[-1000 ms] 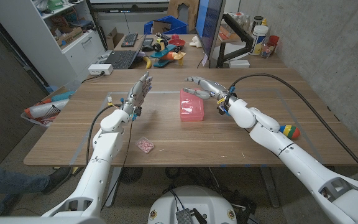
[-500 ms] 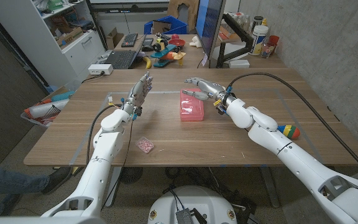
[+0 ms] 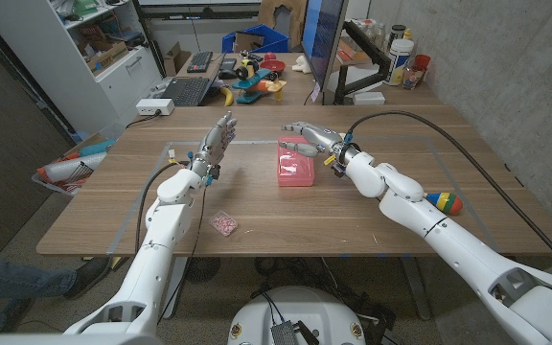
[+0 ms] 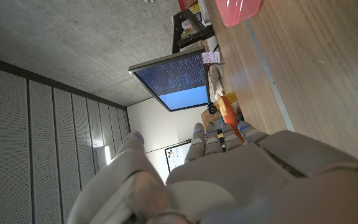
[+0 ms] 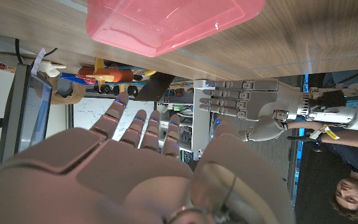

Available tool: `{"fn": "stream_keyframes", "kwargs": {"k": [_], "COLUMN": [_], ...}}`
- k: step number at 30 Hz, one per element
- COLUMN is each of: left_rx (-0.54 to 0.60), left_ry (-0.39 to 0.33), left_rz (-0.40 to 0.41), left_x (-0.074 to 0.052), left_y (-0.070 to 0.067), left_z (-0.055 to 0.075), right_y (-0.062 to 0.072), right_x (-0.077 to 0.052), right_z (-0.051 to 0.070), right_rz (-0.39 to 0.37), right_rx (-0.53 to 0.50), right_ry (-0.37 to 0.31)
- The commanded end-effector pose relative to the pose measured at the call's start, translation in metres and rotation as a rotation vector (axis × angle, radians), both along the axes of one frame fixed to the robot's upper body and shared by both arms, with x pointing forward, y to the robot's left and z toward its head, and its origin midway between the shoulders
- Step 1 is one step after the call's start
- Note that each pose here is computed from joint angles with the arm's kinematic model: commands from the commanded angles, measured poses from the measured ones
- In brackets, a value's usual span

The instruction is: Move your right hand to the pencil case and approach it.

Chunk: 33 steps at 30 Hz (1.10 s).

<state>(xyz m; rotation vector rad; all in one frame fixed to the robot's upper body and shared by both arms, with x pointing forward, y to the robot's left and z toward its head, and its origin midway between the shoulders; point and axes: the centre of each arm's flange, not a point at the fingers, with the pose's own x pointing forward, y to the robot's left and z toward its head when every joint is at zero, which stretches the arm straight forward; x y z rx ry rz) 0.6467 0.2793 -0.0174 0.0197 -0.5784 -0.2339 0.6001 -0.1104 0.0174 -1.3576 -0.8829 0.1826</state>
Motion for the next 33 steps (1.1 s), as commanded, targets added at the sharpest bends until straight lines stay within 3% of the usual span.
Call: {"fn": "stream_keyframes", "kwargs": {"k": [1,33], "left_rx": [-0.004,-0.007], "left_ry": [-0.006,0.002], "left_rz": [-0.006,0.004], "left_x": [0.001,-0.002], "left_y": [0.001,0.007], "left_z": [-0.001,-0.002], "right_y": [0.01,0.026], "right_x": [0.004,0.01], "right_z": [-0.002,-0.014], "right_rz": [-0.021,-0.093], "right_rx": [-0.052,-0.154], "right_ry": [0.006,-0.031]}}
